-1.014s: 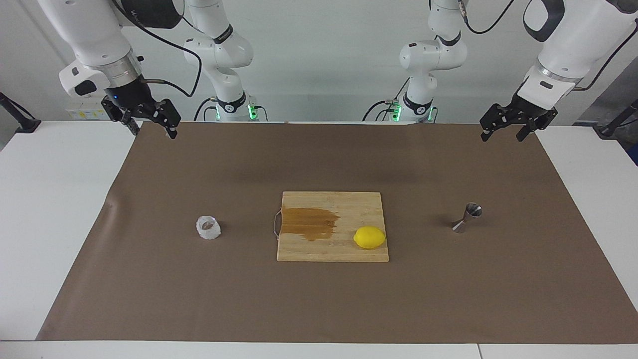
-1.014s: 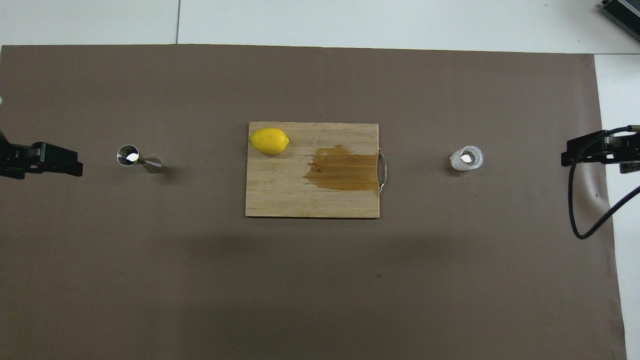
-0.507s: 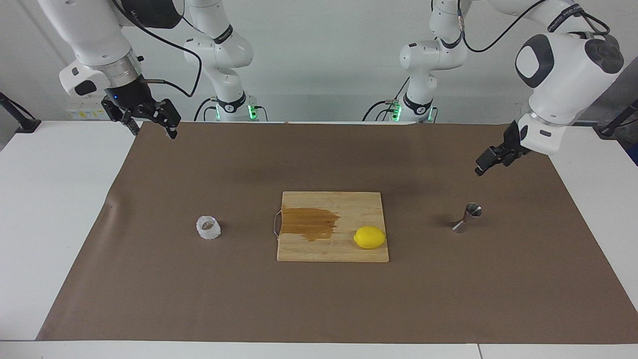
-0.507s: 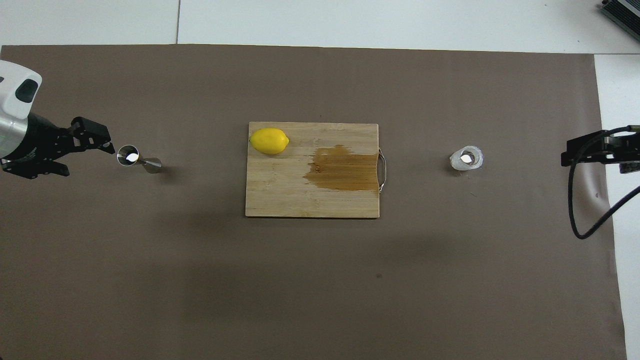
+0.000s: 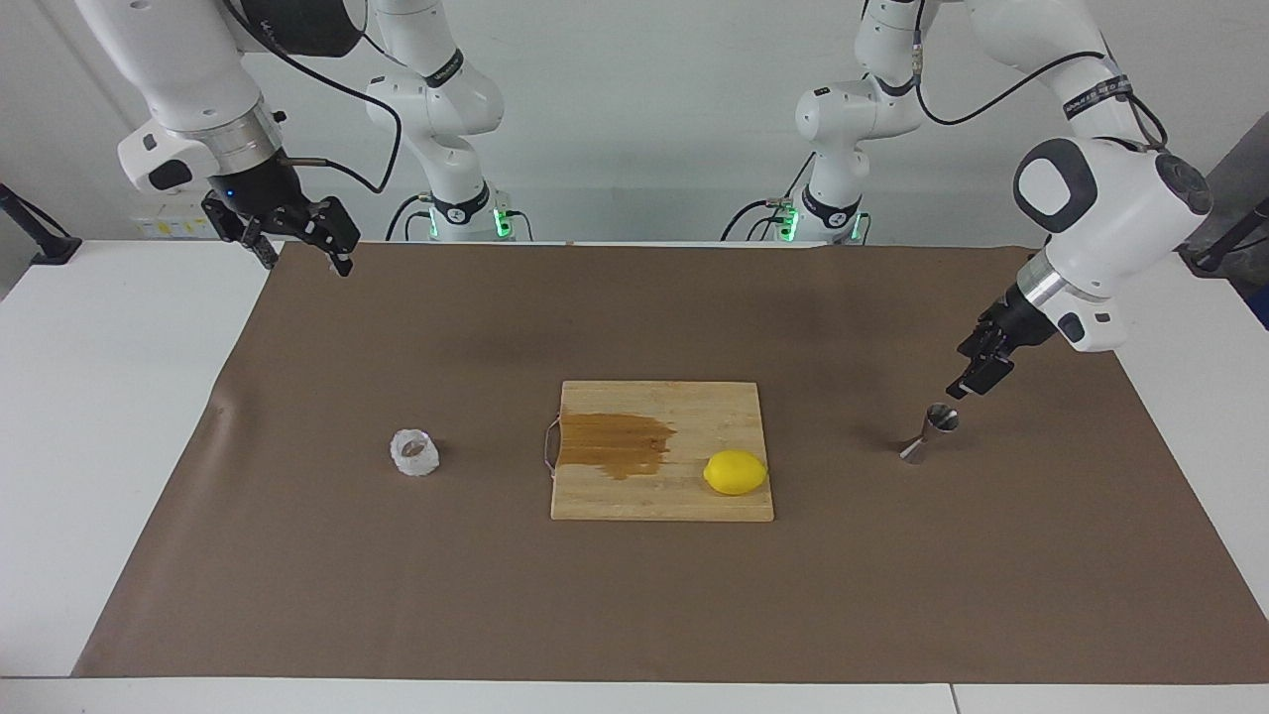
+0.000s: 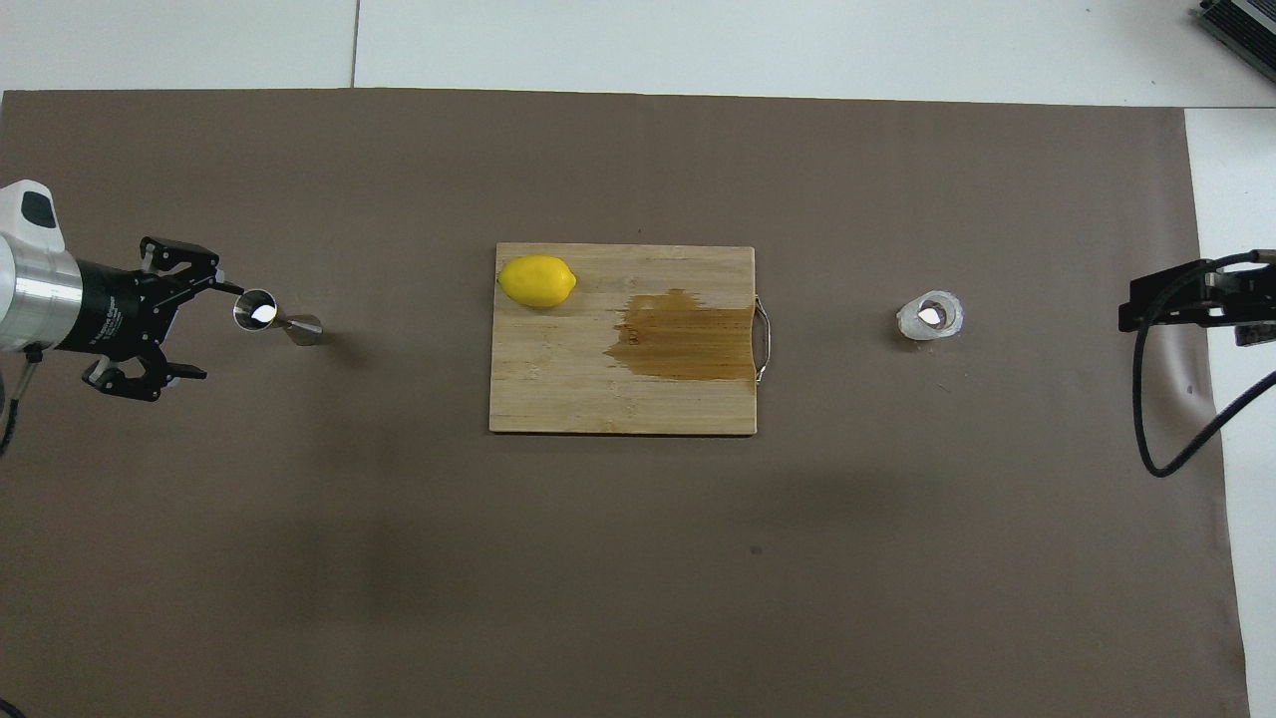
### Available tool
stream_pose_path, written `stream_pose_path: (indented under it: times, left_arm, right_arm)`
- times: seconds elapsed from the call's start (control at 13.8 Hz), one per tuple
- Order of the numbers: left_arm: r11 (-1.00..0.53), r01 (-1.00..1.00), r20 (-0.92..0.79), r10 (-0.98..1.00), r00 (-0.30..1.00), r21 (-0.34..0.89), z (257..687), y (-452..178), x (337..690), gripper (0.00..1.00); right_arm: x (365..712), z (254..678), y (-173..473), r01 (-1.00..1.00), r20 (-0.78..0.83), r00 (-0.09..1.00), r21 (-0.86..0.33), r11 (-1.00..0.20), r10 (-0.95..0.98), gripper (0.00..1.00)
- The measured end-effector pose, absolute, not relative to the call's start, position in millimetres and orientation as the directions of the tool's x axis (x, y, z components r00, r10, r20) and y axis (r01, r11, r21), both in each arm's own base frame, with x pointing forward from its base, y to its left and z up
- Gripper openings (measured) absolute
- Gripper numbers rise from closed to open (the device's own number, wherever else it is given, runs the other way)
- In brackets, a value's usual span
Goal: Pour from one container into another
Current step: 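Move the open left gripper toward the small silver cup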
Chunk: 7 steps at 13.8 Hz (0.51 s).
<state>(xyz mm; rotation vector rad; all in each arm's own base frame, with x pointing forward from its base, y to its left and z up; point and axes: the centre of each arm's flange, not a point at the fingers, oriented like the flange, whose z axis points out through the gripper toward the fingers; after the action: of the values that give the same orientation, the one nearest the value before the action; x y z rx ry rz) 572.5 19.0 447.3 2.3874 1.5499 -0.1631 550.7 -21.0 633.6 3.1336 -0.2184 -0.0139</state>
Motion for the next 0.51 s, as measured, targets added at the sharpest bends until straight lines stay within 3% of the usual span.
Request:
stream_pose_path:
  times: [0.22, 0.51]
  left_arm:
    - [-0.020, 0.979, -0.354, 0.931, 0.093, 0.204, 435, 36, 566, 1.00]
    - [0.399, 0.900, -0.481, 0.832, -0.275, 0.176, 418, 56, 561, 1.00]
  right_arm:
    - [551, 634, -21, -0.139, -0.009, 0.990, 0.001, -0.990, -0.139, 1.00]
    - [551, 634, -21, -0.139, -0.009, 0.990, 0.001, -0.990, -0.139, 1.00]
